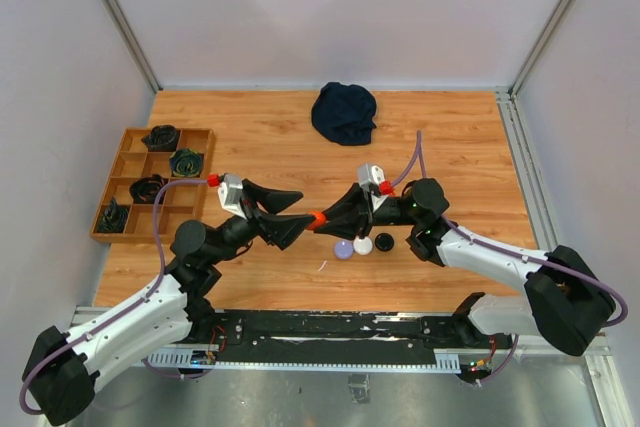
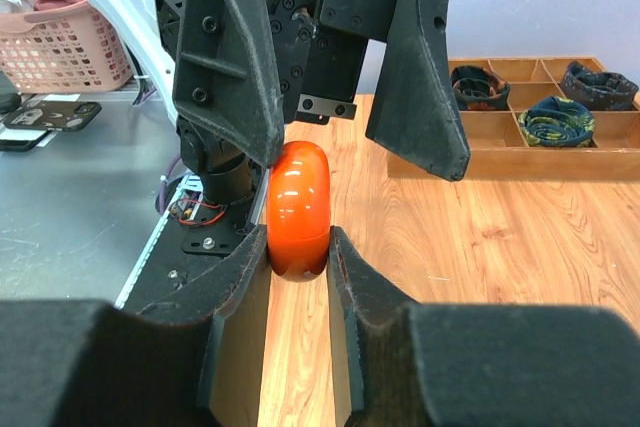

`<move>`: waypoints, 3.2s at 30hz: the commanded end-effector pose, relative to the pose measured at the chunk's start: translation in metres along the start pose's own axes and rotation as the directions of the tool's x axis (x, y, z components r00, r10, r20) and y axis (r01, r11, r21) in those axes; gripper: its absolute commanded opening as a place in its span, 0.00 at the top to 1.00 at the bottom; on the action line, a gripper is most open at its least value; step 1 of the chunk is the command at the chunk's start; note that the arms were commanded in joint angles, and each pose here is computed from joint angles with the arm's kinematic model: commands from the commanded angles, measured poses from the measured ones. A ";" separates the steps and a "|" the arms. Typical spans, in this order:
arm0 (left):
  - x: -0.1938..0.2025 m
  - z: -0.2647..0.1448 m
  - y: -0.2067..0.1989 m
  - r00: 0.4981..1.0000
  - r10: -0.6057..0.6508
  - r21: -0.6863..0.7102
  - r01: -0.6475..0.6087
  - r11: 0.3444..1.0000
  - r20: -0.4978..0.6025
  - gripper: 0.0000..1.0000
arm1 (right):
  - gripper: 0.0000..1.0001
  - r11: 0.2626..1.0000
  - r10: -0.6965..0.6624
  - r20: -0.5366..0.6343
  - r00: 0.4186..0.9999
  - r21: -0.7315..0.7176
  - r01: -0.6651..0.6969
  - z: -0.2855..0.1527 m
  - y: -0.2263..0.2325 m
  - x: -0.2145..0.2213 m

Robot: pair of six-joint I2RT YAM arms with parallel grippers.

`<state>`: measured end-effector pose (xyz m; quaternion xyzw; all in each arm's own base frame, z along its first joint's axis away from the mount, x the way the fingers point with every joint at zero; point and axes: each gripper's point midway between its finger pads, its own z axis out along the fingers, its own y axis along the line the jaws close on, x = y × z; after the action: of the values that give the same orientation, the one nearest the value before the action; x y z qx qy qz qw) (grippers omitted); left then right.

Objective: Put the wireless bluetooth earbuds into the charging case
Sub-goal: Open the charging case, then pick up the earbud from the center of the board.

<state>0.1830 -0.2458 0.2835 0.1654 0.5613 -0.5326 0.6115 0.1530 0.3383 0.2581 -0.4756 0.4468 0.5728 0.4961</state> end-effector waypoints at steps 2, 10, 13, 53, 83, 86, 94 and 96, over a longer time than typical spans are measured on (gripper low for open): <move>-0.019 0.004 -0.002 0.999 0.008 -0.018 -0.008 1.000 0.045 0.21 | 0.88 0.999 -0.043 -0.006 0.999 0.007 0.043 -0.004 0.000 0.001; -0.002 0.001 -0.010 0.998 0.055 0.049 -0.053 0.997 -0.036 0.20 | 0.88 0.999 -0.045 -0.017 0.999 0.026 0.045 -0.004 -0.003 0.001; 0.009 -0.001 -0.010 0.993 0.083 0.070 -0.077 0.995 -0.085 0.19 | 0.89 0.999 -0.040 -0.020 0.999 0.027 0.041 -0.005 -0.002 0.000; -0.015 0.007 0.015 0.994 0.096 -0.114 -0.102 0.988 -0.058 0.18 | 0.89 0.990 -0.039 -0.121 0.992 0.131 0.055 -0.016 -0.016 0.020; 0.111 -0.008 0.173 0.850 -0.192 -0.610 -0.177 0.772 -0.490 0.18 | 0.89 0.915 -0.078 -0.297 0.952 0.357 0.187 -0.061 -0.048 0.088; 0.125 -0.010 0.187 0.820 -0.237 -0.623 -0.175 0.762 -0.521 0.18 | 0.89 0.914 -0.080 -0.297 0.951 0.359 0.189 -0.061 -0.048 0.087; 0.159 -0.030 0.213 0.748 -0.335 -0.673 -0.197 0.712 -0.573 0.16 | 0.89 0.910 -0.083 -0.304 0.949 0.365 0.197 -0.063 -0.049 0.088; 0.168 -0.035 0.215 0.725 -0.363 -0.682 -0.197 0.705 -0.585 0.17 | 0.88 0.910 -0.083 -0.307 0.948 0.365 0.198 -0.063 -0.049 0.088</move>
<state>0.3102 -0.2135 0.0492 0.0696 0.9040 -0.2062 0.3679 0.1989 0.2974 0.1557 -0.4760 0.5911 0.3727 0.5340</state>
